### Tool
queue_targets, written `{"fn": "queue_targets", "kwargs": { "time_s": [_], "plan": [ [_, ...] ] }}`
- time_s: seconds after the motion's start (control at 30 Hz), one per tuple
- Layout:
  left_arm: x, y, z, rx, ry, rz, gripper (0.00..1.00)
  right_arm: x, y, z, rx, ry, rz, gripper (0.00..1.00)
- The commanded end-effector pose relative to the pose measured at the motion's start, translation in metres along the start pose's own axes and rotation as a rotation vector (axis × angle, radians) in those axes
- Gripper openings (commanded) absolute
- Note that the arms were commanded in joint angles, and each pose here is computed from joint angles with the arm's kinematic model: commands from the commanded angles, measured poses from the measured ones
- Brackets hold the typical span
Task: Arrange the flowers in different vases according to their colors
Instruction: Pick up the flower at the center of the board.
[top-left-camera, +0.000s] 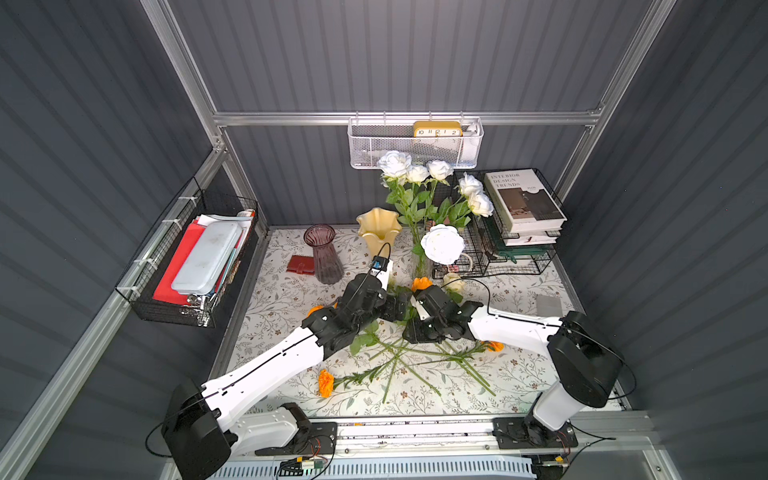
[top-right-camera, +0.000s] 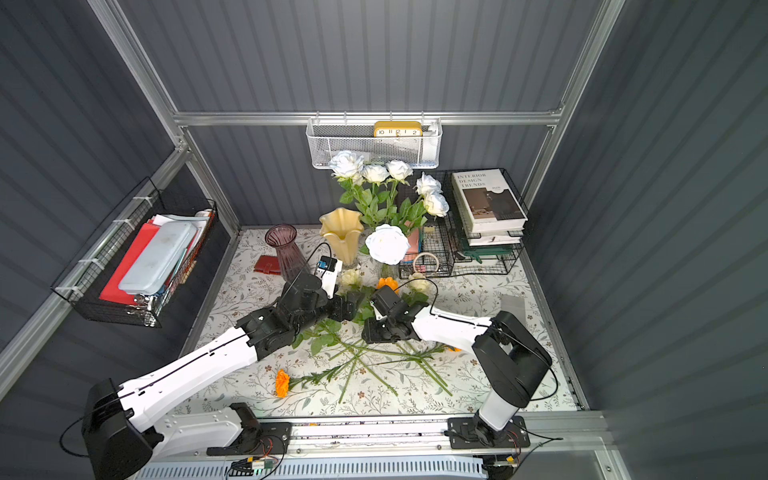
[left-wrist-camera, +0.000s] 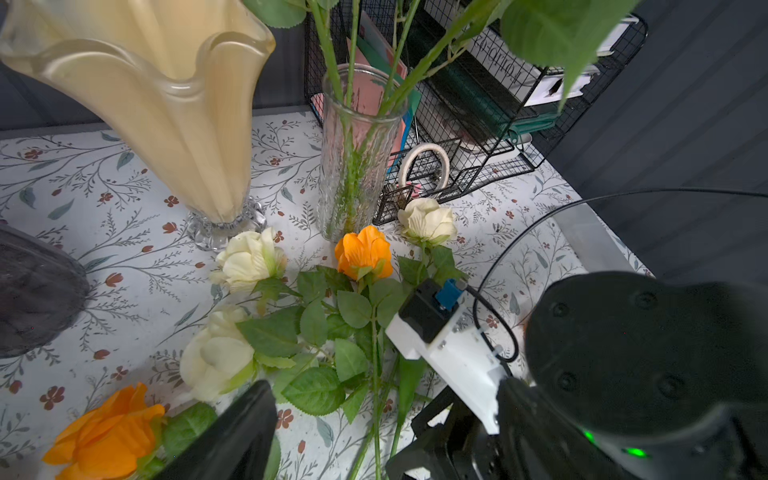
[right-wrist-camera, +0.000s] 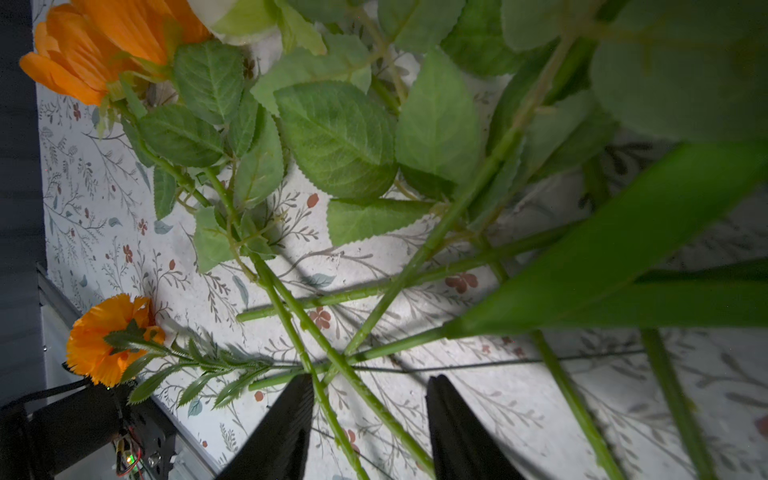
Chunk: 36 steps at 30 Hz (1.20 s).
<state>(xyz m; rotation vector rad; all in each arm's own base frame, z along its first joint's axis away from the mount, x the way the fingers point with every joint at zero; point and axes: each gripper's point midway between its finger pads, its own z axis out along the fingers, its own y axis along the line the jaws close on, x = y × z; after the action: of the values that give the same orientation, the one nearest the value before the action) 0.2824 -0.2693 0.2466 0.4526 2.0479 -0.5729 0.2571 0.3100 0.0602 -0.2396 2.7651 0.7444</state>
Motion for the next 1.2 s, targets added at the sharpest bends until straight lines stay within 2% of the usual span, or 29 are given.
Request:
{"fn": "queue_targets", "kwargs": {
  "time_s": [0.0, 0.37, 0.47, 0.53, 0.6, 0.9, 1.17],
  "plan": [
    [-0.003, 0.006, -0.011, -0.017, -0.013, -0.014, 0.87, -0.001, -0.004, 0.007, 0.053, 0.01, 0.041, 0.46],
    [-0.006, 0.01, -0.017, -0.035, -0.027, -0.011, 0.87, -0.007, -0.009, 0.031, 0.108, 0.034, 0.074, 0.39],
    [-0.008, 0.011, -0.019, -0.04, -0.032, -0.012, 0.88, -0.008, -0.009, 0.035, 0.113, 0.032, 0.077, 0.34],
    [-0.008, 0.012, -0.019, -0.047, -0.034, -0.012, 0.88, -0.01, -0.01, 0.036, 0.119, 0.03, 0.076, 0.25],
    [-0.009, 0.014, -0.02, -0.057, -0.039, -0.012, 0.88, -0.012, -0.009, 0.035, 0.124, 0.021, 0.078, 0.21],
    [-0.008, 0.016, -0.018, -0.068, -0.034, -0.009, 0.88, -0.033, -0.004, 0.019, 0.107, -0.117, 0.095, 0.05],
    [-0.007, 0.017, -0.017, -0.079, -0.03, -0.003, 0.88, -0.042, 0.0, 0.004, 0.089, -0.228, 0.097, 0.0]
  ]
}}
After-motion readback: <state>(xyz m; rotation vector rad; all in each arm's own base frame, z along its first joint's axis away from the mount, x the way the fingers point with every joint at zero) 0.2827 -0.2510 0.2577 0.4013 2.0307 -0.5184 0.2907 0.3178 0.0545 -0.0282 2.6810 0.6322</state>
